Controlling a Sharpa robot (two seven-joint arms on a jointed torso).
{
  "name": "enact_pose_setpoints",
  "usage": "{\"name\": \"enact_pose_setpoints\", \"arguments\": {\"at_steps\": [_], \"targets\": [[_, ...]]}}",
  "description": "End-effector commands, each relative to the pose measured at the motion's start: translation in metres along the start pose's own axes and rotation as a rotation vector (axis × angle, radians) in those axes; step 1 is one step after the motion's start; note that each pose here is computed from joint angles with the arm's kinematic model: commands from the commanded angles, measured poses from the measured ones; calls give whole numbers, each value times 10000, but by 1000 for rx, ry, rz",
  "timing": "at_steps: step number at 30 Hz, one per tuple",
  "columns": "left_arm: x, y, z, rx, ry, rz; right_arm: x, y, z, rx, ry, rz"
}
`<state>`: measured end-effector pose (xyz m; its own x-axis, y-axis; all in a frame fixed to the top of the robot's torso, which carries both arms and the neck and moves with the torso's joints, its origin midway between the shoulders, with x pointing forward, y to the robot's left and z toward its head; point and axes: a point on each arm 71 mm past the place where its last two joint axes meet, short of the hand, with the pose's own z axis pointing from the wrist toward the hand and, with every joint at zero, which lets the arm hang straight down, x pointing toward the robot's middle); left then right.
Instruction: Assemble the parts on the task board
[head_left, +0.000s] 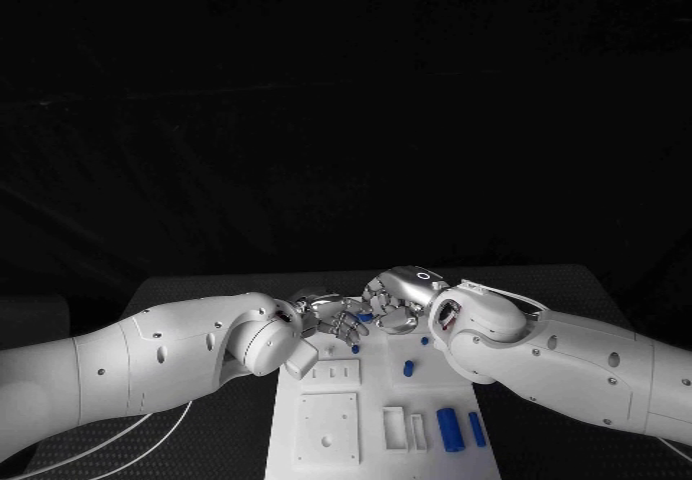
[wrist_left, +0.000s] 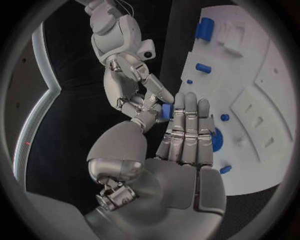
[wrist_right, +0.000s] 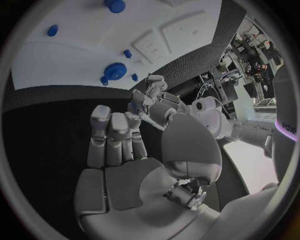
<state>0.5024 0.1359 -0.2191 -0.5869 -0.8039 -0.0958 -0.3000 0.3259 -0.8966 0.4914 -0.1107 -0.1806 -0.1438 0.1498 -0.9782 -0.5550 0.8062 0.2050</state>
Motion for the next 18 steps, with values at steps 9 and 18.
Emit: {"name": "enact_pose_setpoints", "arguments": {"at_steps": [9, 18], "targets": [[14, -33, -2, 20, 16, 13, 34, -3, -8, -7, 25, -9], [-9, -28, -3, 18, 1, 42, 32, -7, -21, -22, 27, 44]]}}
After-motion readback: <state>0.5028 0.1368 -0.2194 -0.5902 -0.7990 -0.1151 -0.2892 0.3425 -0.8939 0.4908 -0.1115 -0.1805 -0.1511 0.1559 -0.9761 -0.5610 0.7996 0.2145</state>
